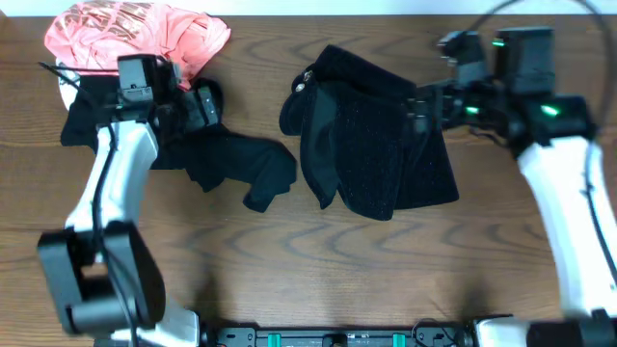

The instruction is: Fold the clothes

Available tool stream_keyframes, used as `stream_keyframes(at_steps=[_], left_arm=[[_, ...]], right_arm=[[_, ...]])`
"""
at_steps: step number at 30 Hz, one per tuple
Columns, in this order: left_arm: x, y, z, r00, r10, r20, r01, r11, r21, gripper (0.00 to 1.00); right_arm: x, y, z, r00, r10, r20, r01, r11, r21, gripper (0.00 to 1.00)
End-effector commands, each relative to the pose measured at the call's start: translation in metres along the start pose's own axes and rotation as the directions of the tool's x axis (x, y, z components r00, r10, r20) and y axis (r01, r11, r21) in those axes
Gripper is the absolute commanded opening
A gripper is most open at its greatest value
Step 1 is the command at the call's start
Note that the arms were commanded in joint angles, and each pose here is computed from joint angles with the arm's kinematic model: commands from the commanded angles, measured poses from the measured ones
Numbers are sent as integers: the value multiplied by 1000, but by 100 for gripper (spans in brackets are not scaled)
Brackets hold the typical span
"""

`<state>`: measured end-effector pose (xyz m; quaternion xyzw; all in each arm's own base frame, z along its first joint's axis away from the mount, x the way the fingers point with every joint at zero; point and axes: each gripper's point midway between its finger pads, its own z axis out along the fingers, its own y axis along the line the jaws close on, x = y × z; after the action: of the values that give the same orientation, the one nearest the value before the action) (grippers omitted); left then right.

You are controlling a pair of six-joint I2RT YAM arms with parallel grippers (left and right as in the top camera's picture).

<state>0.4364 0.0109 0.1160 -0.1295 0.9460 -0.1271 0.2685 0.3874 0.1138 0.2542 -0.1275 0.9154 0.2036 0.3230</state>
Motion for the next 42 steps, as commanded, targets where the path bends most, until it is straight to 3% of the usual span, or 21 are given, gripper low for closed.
stream_keyframes(at_steps=[1,7,10,21,32,42], left_arm=[[-17,-41,-52,995,41,96,-53,991,123,98],[-6,-67,-78,992,72,104,-88,984,154,98],[-6,-65,-80,992,67,103,-82,985,153,98],[-26,-3,-115,975,-135,178,122,989,86,98],[-18,11,-121,973,-172,156,164,985,61,98],[-20,10,-120,958,-238,160,228,971,76,98]], right_arm=[[10,9,50,997,-13,-79,9,999,-49,99],[19,25,106,991,-59,-123,49,995,-82,99],[17,29,114,990,-86,-112,87,996,6,99],[-17,79,107,989,-151,-1,150,978,147,99],[8,80,145,998,-7,-56,18,981,194,99],[37,79,140,985,89,-151,-54,974,221,99]])
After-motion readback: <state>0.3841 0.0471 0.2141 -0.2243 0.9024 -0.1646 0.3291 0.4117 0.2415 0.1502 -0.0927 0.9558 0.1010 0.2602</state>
